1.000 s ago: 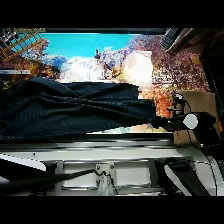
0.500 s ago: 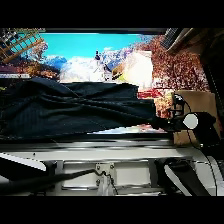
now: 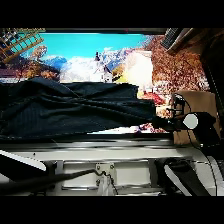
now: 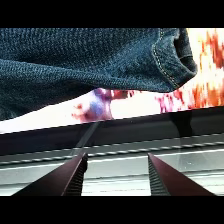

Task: Fold the clothes and pants, and hang the long-sleeved shirts on hangers.

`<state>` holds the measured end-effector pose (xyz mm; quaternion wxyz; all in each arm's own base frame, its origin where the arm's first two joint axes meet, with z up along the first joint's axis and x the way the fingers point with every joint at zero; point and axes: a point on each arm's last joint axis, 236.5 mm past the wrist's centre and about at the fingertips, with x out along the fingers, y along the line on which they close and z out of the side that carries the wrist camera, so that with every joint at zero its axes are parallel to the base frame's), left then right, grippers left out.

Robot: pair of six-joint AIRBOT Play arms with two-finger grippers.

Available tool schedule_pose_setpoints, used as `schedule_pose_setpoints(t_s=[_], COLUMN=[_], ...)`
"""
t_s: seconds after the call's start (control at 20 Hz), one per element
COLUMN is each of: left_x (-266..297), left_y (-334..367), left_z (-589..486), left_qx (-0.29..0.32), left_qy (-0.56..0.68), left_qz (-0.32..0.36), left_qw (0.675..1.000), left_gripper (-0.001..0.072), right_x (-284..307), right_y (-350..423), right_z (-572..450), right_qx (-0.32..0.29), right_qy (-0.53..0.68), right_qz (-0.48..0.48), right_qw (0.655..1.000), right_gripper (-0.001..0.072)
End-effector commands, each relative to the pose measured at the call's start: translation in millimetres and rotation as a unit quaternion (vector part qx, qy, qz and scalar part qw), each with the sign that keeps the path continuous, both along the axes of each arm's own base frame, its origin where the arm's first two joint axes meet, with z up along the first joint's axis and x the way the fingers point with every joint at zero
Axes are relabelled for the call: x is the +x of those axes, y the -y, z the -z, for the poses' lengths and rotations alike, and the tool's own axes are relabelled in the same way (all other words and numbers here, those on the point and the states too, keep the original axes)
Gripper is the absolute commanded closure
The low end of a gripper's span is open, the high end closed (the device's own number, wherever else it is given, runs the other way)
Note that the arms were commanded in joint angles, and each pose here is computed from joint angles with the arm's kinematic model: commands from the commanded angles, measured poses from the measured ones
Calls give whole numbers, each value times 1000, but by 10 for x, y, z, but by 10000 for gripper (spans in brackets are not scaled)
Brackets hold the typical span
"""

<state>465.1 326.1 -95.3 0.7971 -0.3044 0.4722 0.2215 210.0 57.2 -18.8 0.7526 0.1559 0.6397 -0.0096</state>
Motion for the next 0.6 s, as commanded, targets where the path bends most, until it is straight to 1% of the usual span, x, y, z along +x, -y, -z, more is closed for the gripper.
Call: schedule_pose_setpoints(t_s=[0.0, 0.05, 0.1, 0.2, 0.3, 0.4, 0.45, 0.55], left_x=[196, 273, 334, 381, 379, 362, 350, 328], left_y=[182, 250, 301, 323, 337, 374, 398, 447], left_z=[-66, -126, -198, -359, -536, -711, -788, -936], left_qx=[-29, -39, -44, -40, -33, -29, -29, -27], left_qy=[43, 63, 80, 98, 106, 112, 114, 118], left_qz=[24, 36, 46, 53, 58, 65, 69, 76], left_qw=[998, 997, 995, 993, 992, 991, 991, 990], left_gripper=[541, 666, 688, 689, 690, 690, 690, 690], right_x=[31, 53, 84, 234, 495, 823, 1014, 1480], right_y=[8, 7, 6, 20, 70, 20, 22, 58], right_z=[-6, -11, -17, -46, -38, 22, 74, 204], right_qx=[-2, -1, -1, -1, -10, -3, -8, -10], right_qy=[6, 11, 18, 47, 79, 90, 95, 95], right_qz=[1, 2, 3, 17, 28, 28, 22, 28], right_qw=[1000, 1000, 1000, 999, 996, 996, 995, 995], right_gripper=[279, 279, 279, 280, 279, 270, 226, 222])
